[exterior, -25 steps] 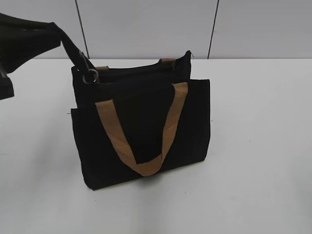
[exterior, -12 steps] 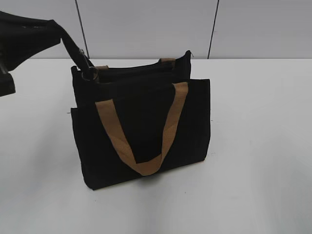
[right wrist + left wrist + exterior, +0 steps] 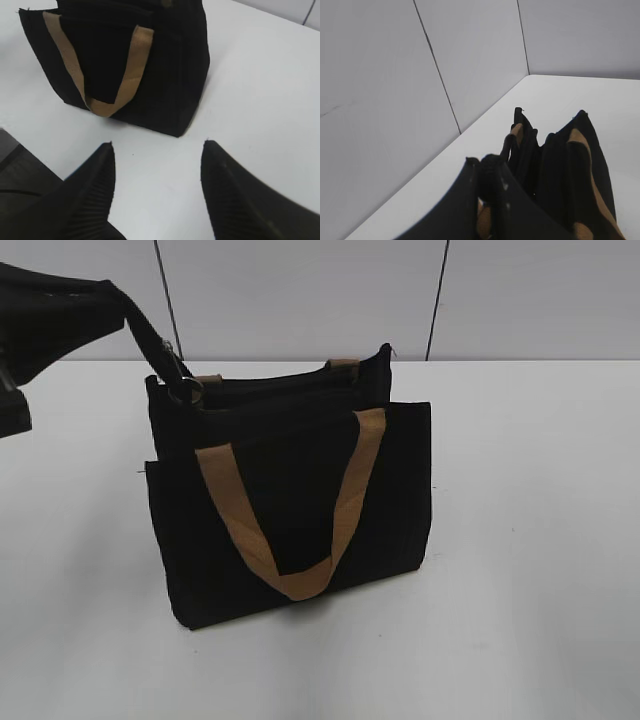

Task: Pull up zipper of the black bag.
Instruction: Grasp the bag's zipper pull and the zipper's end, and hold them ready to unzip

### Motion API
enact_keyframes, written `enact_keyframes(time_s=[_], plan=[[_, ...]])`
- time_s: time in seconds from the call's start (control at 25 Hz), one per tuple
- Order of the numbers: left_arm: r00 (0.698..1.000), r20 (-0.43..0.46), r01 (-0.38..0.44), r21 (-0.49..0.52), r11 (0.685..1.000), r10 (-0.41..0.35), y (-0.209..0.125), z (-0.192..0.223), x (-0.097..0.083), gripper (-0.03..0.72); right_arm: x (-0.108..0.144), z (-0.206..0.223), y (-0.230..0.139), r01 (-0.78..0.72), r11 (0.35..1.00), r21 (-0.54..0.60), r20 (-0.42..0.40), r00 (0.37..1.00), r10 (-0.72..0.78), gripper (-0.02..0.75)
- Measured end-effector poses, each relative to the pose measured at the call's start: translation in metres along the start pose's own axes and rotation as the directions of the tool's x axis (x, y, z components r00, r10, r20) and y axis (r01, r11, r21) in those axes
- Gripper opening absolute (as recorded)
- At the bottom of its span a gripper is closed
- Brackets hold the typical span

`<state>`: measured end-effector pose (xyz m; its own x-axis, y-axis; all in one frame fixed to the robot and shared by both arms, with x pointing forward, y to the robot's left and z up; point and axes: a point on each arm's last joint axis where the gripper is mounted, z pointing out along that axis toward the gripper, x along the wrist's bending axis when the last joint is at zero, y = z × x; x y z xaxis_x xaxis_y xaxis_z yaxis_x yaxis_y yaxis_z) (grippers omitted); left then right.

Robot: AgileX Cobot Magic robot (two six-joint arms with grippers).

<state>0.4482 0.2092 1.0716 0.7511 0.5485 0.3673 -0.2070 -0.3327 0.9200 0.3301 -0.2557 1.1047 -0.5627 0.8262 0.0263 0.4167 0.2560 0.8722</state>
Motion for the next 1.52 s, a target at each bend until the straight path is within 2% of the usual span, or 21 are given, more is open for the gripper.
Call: enact_keyframes(time_s=[0.32, 0.44, 0.6, 0.88, 1.12, 1.32, 1.52], plan=[[1.0, 0.0, 0.0, 0.0, 1.0, 0.0, 0.0, 0.0, 0.0, 0.033, -0.038, 0.054, 0.037, 0.032, 0.999, -0.027, -0.181, 0.983, -0.036, 0.428], [1.0, 0.0, 0.0, 0.0, 1.0, 0.0, 0.0, 0.0, 0.0, 0.033, -0.042, 0.073, 0.044, 0.07, 0.997, -0.033, -0.236, 0.969, -0.076, 0.428], [1.0, -0.001, 0.001, 0.0, 1.0, -0.001, 0.0, 0.0, 0.0, 0.033, -0.028, 0.112, 0.057, 0.14, 0.99, -0.02, -0.322, 0.936, -0.139, 0.428], [1.0, -0.001, 0.001, -0.001, 1.0, -0.001, 0.0, 0.0, 0.0, 0.033, 0.002, 0.187, 0.088, 0.239, 0.971, -0.019, -0.428, 0.876, -0.224, 0.428], [1.0, -0.001, 0.001, -0.001, 1.0, -0.001, 0.0, 0.0, 0.0, 0.033, 0.011, 0.242, 0.104, 0.304, 0.952, -0.033, -0.474, 0.834, -0.283, 0.393], [1.0, -0.001, 0.002, -0.001, 1.0, -0.002, 0.0, 0.0, 0.0, 0.032, 0.029, 0.274, 0.101, 0.36, 0.932, -0.04, -0.524, 0.787, -0.326, 0.389], [1.0, -0.001, 0.002, -0.001, 1.0, -0.002, 0.0, 0.0, 0.0, 0.032, 0.043, 0.289, 0.092, 0.39, 0.92, -0.032, -0.548, 0.764, -0.342, 0.389]])
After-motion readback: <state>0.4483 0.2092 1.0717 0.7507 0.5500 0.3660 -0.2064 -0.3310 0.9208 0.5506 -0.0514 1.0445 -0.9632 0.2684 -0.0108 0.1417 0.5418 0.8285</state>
